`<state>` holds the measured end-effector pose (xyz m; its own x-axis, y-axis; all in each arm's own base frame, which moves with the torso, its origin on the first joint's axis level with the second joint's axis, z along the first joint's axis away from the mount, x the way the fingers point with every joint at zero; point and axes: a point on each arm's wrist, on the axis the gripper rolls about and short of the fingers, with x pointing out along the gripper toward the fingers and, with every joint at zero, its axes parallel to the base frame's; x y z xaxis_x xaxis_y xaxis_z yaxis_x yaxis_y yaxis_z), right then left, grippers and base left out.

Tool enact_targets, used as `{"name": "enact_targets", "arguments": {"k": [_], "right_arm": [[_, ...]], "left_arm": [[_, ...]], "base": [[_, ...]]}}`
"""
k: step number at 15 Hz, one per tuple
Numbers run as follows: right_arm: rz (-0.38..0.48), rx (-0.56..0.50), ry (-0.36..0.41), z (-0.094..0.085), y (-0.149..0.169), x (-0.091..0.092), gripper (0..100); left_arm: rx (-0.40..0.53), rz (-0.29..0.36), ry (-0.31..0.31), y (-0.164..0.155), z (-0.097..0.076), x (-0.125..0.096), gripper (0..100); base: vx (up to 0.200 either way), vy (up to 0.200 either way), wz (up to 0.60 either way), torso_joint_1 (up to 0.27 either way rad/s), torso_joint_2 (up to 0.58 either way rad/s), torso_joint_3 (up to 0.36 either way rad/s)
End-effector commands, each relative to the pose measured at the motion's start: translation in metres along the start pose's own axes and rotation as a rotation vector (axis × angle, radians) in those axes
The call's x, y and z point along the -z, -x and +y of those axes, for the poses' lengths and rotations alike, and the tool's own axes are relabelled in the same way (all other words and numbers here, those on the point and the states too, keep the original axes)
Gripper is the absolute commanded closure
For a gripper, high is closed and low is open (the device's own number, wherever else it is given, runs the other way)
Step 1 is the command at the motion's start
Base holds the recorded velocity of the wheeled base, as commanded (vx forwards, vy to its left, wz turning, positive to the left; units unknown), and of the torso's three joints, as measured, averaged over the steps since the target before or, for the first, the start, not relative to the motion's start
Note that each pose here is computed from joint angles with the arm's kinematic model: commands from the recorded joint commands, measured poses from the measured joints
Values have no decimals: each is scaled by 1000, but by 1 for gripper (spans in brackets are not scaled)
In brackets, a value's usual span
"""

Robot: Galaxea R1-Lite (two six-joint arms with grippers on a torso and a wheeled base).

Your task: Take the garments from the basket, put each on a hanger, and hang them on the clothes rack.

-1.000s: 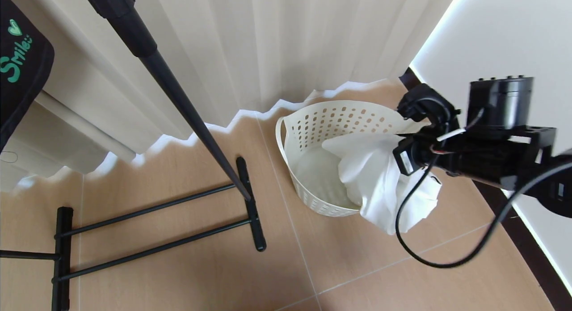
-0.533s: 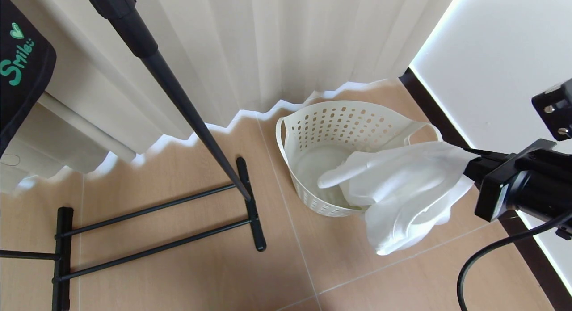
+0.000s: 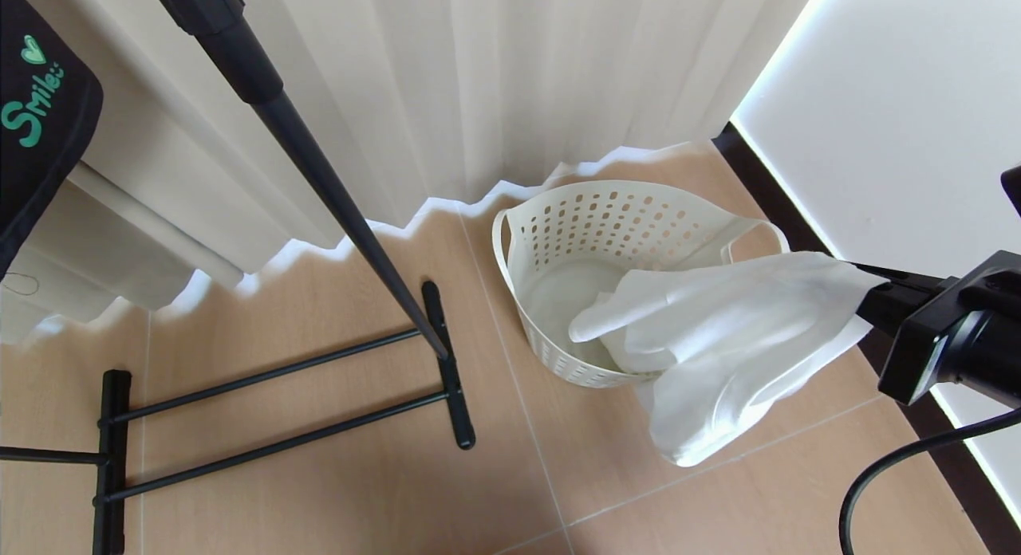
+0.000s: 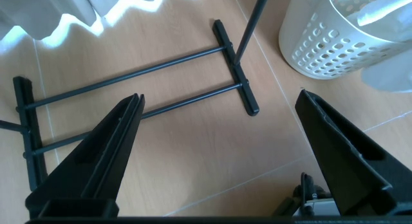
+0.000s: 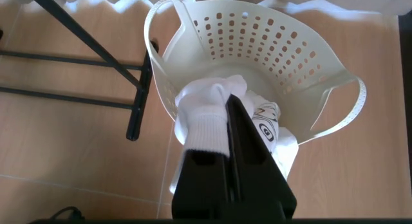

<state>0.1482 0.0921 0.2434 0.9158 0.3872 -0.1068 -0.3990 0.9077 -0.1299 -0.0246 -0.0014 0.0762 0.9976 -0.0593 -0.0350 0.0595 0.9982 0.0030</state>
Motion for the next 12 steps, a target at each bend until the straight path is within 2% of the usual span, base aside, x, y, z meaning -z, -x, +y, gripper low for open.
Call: {"name": "enact_targets", "arguments": {"k": [1,12], "right_arm": [[7,6,1,-1,-2,1,100],[13,18,-2,-3,-1,3,100]], "left_arm": [[-1,2,1,0,0,0,0],[0,2,-1,0,0,0,0]], "base": [[0,0,0,2,2,110],[0,0,0,2,1,192]]}}
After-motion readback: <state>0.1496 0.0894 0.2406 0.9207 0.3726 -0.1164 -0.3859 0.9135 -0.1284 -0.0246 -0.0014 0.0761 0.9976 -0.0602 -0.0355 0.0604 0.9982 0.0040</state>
